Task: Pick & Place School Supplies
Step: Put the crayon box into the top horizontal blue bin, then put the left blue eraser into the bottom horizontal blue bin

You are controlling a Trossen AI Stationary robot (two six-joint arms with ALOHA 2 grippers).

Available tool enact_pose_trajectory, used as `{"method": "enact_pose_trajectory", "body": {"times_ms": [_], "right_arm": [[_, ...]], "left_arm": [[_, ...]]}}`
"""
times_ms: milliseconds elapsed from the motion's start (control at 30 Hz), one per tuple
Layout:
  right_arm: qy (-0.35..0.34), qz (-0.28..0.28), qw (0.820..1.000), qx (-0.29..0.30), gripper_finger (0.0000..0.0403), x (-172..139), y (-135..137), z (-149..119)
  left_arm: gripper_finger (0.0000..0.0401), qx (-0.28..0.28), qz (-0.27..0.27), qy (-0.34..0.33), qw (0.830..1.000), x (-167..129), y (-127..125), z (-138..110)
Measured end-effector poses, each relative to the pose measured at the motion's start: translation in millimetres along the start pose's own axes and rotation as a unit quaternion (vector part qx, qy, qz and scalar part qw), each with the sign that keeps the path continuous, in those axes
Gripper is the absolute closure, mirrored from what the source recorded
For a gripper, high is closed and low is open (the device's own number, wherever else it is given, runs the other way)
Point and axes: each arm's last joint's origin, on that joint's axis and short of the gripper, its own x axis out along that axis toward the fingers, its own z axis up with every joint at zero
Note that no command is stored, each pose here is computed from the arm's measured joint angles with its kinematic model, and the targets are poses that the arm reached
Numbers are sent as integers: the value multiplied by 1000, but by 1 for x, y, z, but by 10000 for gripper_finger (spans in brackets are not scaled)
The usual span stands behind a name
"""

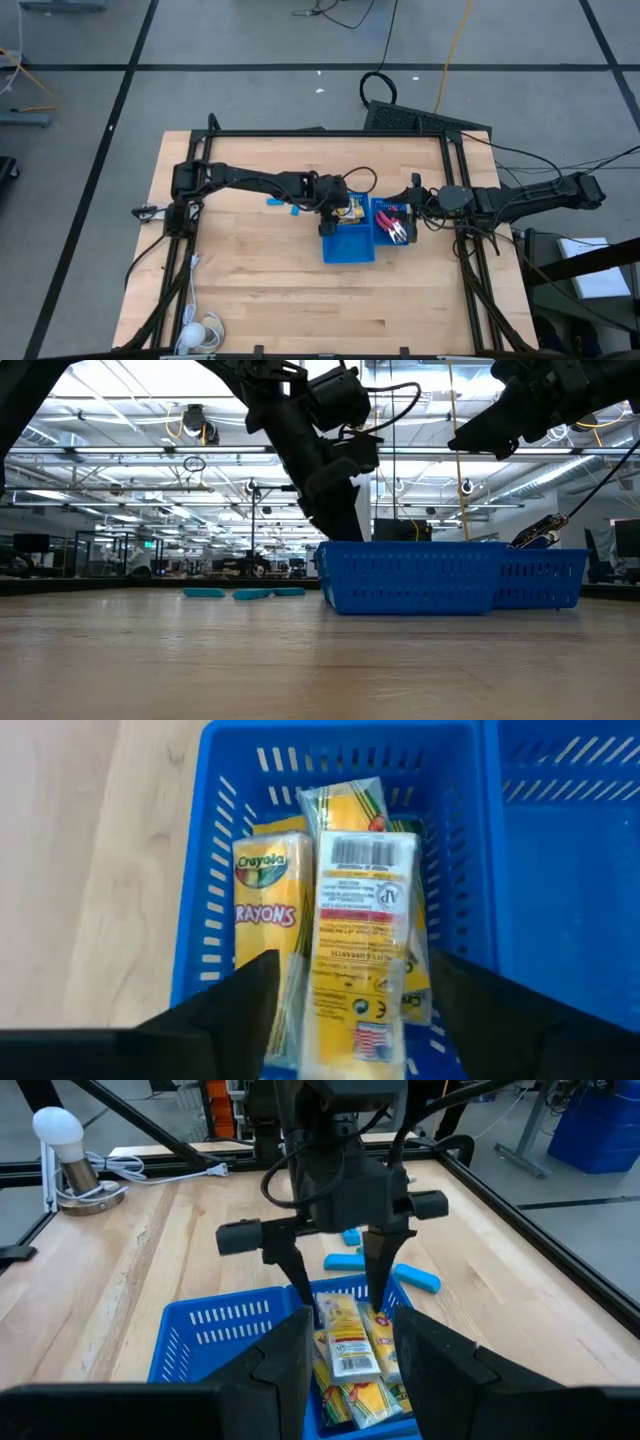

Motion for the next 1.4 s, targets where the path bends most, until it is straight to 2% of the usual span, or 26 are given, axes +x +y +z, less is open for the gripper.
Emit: {"method": "enact_pose_trajectory", "body": {"times_ms": [100, 233, 400, 600, 767, 900, 1133, 1267, 1400], "right_arm": [[0, 0, 1000, 0, 271, 0, 0, 0], [1, 0, 1000, 0, 271, 0, 0, 0], [2, 0, 1000, -1, 271, 0, 0, 0], [3, 0, 1000, -1, 271, 0, 0, -1], [3, 0, 1000, -1, 271, 0, 0, -1], [2, 0, 1000, -1, 271, 0, 0, -1], [2, 0, 1000, -1, 271, 0, 0, -1], [2, 0, 1000, -1, 271, 0, 0, -1], [2, 0, 1000, -1, 271, 0, 0, 0]], "left_arm": [[120, 9, 4, -6, 1000, -18, 0, 3], [108, -10, 37, 13, 999, -57, 2, 2], [114, -35, 82, 31, 996, -87, 5, -20], [127, -57, 137, 94, 984, -77, 14, -80], [126, -116, 149, 152, 970, -65, 26, -122], [126, -135, 133, 186, 964, -58, 33, -146], [132, -122, 113, 178, 970, -48, 40, -167], [140, -107, 79, 164, 977, -44, 43, -173], [143, -124, 75, 164, 976, -44, 44, -174]]}}
